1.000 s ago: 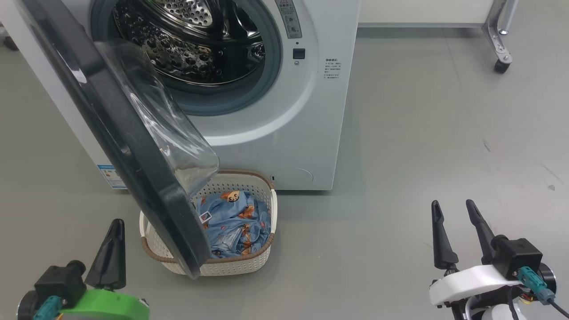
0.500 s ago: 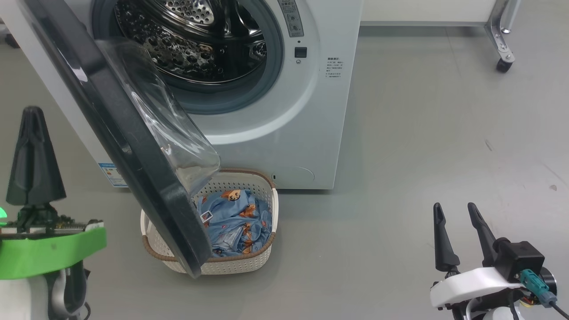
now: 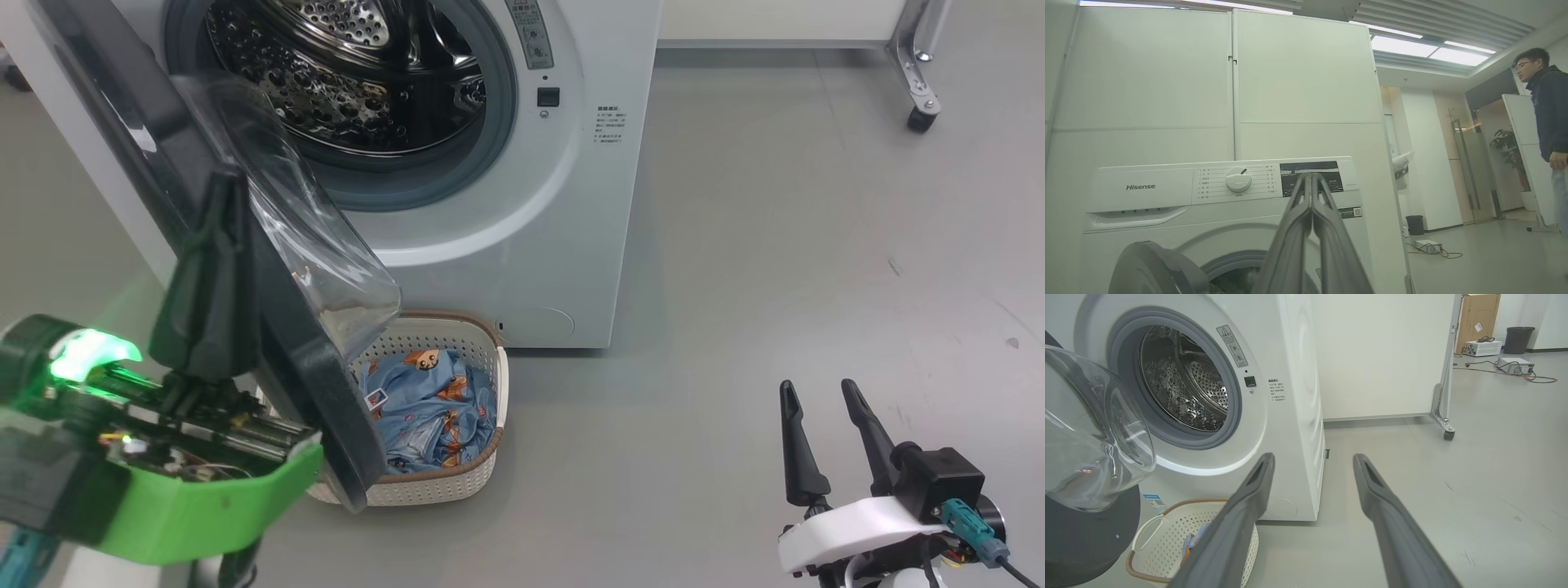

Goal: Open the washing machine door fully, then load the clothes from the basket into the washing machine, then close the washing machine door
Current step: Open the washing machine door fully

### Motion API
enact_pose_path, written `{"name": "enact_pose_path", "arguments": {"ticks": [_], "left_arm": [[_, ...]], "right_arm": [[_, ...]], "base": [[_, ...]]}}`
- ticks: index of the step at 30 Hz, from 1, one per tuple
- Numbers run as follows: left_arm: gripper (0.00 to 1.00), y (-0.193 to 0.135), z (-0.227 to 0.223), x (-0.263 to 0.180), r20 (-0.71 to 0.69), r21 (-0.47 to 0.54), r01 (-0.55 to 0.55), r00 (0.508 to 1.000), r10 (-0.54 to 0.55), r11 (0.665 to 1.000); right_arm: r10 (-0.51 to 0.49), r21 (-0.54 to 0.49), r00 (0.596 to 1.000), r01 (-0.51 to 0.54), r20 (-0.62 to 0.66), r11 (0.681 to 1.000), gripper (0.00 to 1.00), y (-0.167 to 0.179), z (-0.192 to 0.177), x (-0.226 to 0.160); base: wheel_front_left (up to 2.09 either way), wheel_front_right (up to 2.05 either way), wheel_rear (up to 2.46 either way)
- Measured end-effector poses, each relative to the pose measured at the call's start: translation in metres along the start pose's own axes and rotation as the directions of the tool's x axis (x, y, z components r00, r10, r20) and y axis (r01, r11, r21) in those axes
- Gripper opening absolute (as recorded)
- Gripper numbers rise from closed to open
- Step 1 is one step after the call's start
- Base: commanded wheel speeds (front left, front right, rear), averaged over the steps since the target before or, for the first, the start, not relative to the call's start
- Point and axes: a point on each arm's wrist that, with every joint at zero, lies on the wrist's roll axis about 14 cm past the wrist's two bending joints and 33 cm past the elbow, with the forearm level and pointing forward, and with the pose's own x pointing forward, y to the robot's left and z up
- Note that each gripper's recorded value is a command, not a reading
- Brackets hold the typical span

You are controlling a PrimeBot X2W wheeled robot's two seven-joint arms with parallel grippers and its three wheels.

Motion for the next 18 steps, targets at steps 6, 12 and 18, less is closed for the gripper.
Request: {"name": "enact_pose_path", "arguments": {"ticks": [6,12,18], "left_arm": [[0.00,-0.030,-0.032,-0.018,-0.106,-0.113,0.037,0.993,-0.049,0.993],[0.00,-0.056,-0.057,-0.035,-0.194,-0.199,0.063,0.976,-0.102,0.978],[0.00,-0.070,-0.080,-0.053,-0.280,-0.244,0.057,0.952,-0.127,0.968]], "right_arm": [[-0.001,0.001,1.000,0.001,-0.012,1.000,1.00,-0.002,-0.004,-0.001],[0.001,0.004,1.000,-0.001,-0.019,1.000,1.00,-0.003,-0.006,-0.001],[0.005,0.007,1.000,-0.005,-0.026,1.000,1.00,-0.003,-0.009,0.000]], "base": [[0.00,0.00,0.00],[0.00,0.00,0.00],[0.00,0.00,0.00]]}}
